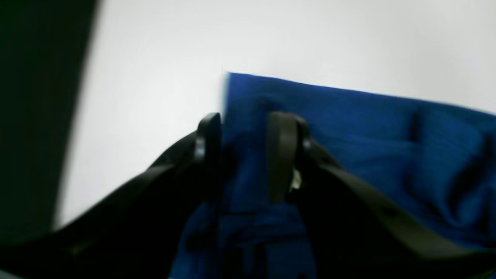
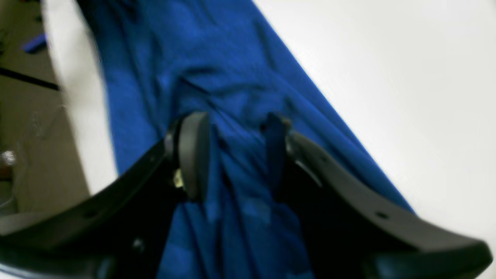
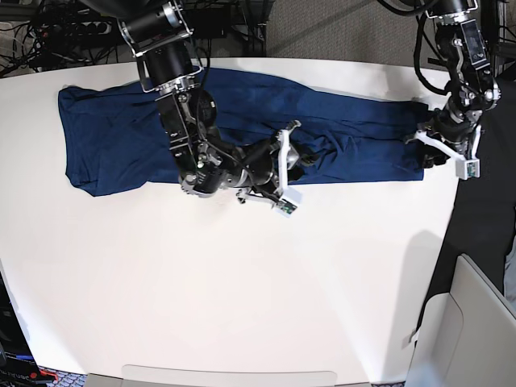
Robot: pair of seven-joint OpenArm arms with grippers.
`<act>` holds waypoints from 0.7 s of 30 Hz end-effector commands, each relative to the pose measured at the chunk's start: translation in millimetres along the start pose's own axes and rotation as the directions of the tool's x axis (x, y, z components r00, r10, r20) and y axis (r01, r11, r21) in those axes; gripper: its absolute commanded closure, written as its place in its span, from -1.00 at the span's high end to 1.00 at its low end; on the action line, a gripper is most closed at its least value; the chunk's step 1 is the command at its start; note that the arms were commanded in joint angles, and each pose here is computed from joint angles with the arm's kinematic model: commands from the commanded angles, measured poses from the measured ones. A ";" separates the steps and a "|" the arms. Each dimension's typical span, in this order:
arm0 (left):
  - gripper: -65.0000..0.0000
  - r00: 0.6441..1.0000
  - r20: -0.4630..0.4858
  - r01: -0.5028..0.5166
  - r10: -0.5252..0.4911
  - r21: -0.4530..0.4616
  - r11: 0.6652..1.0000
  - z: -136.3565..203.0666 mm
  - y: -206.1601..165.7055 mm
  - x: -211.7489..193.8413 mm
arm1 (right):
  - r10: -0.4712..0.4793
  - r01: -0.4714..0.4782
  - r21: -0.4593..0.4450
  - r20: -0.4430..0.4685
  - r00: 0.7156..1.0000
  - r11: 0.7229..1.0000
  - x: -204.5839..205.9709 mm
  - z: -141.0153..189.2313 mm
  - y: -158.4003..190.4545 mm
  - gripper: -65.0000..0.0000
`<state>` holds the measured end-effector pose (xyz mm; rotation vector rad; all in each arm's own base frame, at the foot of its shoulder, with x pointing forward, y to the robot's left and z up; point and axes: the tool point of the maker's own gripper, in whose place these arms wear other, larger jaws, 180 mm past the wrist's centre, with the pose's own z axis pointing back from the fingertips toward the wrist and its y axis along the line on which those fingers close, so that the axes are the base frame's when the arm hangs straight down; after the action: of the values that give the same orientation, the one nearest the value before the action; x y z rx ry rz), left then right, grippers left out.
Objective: Fold the T-shirt properly
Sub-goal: 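Drag the sleeve with the right gripper across the shirt body toward the left gripper, then release the sleeve and move the right gripper back to the shirt edge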
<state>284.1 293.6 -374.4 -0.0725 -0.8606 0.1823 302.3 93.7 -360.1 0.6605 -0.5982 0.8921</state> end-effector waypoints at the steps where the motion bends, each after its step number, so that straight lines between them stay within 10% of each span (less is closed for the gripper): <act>1: -0.30 0.998 0.053 0.018 -0.018 -0.007 1.000 3.5 0.3 18.1 | 0.039 -0.038 -0.012 0.064 0.997 0.999 21.7 10.5 -3.1 -0.25; 7: 0.11 0.999 0.020 0.038 -0.038 0.009 0.999 7.3 8.7 9.9 | 0.084 -0.081 -0.080 0.043 0.996 0.993 7.0 34.8 -18.7 -0.25; 21: 0.12 0.997 -0.082 0.011 -0.010 0.013 1.000 1.2 16.5 -20.4 | 0.032 -0.020 -0.258 0.040 0.999 0.966 -36.2 99.6 -61.0 -0.25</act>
<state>258.8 302.7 -403.8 -0.0680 -0.7333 0.1899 309.4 -27.0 -350.7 0.4289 -0.6988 0.8011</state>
